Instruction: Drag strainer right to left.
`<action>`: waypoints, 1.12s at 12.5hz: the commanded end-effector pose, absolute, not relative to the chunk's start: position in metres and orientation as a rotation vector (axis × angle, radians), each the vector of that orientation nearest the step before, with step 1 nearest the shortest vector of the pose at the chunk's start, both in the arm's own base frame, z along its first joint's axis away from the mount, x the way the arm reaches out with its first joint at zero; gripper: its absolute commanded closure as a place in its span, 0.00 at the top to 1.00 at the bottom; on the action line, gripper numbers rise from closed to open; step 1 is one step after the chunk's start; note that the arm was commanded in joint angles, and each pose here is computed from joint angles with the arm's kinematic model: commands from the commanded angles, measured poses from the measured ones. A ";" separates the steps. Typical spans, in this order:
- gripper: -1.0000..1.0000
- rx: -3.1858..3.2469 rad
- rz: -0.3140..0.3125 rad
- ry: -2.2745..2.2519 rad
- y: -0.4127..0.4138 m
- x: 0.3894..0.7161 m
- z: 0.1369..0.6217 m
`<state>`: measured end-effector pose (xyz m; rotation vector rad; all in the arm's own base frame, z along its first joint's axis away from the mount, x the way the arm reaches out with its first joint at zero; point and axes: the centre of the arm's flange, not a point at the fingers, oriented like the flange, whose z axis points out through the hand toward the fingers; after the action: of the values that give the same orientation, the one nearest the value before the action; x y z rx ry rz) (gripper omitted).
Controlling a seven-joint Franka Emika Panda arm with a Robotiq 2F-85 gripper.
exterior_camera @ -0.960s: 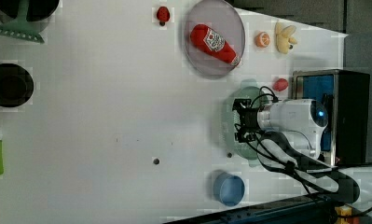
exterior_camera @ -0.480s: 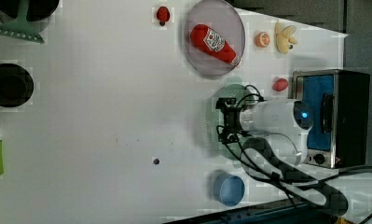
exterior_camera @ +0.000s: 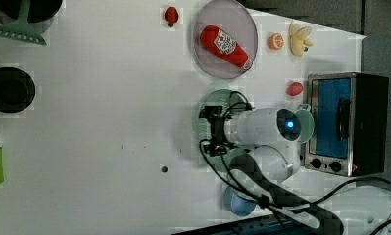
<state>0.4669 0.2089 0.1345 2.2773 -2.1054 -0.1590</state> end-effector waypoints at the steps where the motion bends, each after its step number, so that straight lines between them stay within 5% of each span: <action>1: 1.00 2.283 -0.160 -2.129 0.254 0.473 0.139; 14: 1.00 2.261 -0.218 -2.179 0.370 0.471 0.138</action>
<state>0.4671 0.3536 0.1332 2.2831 -2.1420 -0.2389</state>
